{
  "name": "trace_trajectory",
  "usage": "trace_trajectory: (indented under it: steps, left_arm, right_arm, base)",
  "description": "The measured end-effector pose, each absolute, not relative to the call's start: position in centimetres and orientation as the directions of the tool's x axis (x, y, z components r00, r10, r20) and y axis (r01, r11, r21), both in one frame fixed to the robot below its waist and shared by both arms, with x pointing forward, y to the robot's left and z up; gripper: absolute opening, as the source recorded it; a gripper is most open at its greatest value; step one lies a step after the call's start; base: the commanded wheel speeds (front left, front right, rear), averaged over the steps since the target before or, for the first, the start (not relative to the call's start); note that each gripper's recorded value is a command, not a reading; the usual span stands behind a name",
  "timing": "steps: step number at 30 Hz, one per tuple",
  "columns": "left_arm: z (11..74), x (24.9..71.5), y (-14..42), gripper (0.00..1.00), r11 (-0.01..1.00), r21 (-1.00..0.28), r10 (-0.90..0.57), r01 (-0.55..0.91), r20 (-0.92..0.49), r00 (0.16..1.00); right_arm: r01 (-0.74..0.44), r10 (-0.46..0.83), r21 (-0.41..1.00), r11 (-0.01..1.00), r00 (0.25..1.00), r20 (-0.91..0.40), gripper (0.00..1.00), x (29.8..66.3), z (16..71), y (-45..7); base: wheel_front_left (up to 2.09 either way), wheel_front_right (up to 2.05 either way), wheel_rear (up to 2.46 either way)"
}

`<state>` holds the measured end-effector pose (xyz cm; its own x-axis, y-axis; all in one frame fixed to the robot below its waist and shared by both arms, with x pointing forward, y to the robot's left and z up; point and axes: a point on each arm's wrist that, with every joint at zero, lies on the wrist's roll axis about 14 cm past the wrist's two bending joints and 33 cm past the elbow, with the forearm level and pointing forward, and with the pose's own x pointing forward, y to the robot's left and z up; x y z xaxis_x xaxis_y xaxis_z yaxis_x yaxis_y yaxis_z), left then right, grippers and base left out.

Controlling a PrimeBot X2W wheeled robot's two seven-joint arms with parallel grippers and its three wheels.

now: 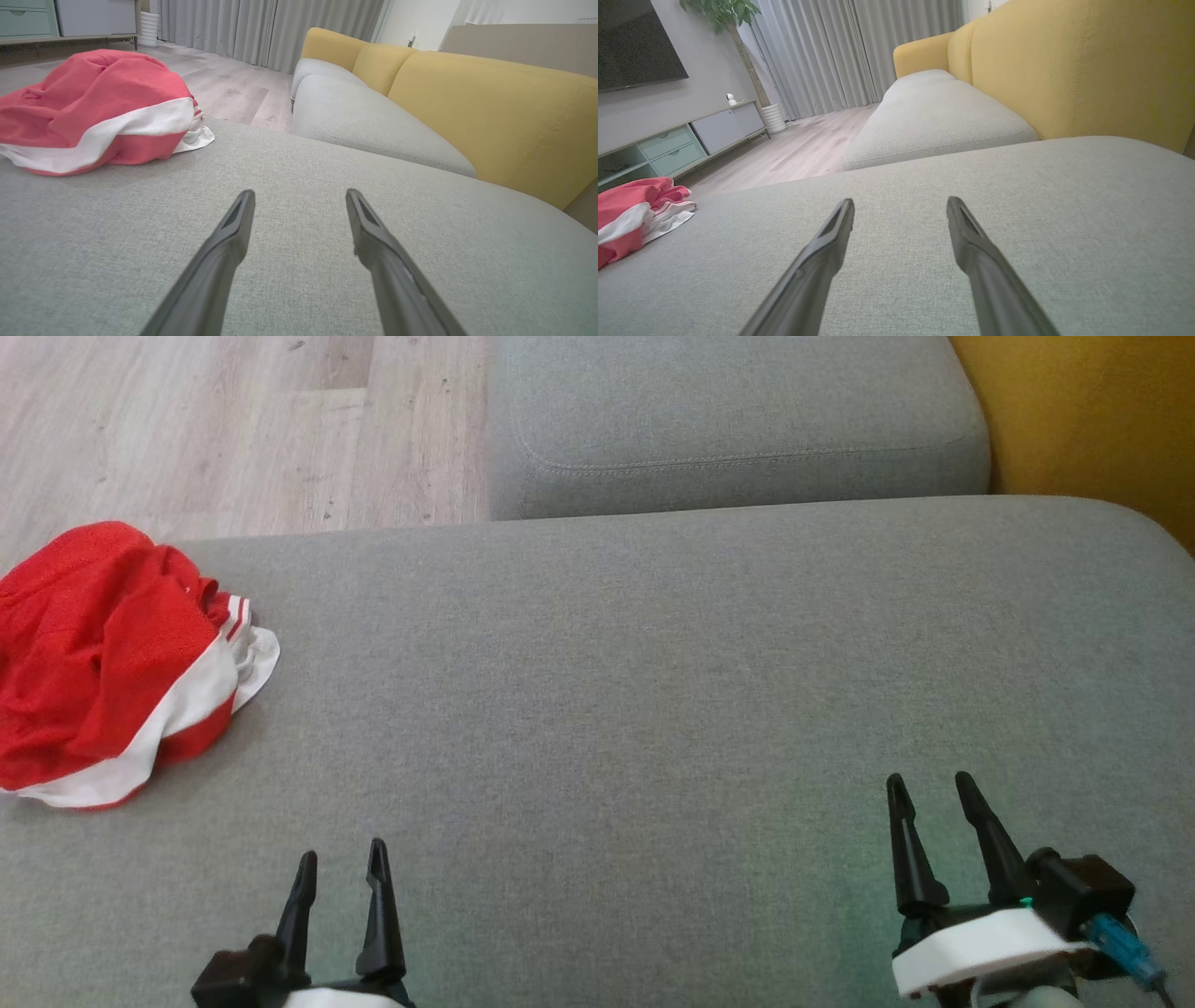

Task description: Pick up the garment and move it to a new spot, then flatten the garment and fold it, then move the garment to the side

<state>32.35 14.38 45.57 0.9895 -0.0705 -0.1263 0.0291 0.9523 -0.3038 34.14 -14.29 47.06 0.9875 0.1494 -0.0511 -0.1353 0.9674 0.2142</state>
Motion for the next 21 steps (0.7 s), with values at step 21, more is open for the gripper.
trace_trajectory:
  steps: [21]
  left_arm:
    - [45.9, 31.7, 14.4, 1.00, 0.987, -0.152, -0.065, 0.049, -0.106, 0.992]
  right_arm:
    - [-0.207, 0.208, 0.030, 0.978, 0.978, -0.030, 1.00, 33.7, 47.2, -13.1]
  base:
    - [0.00, 0.00, 0.00]
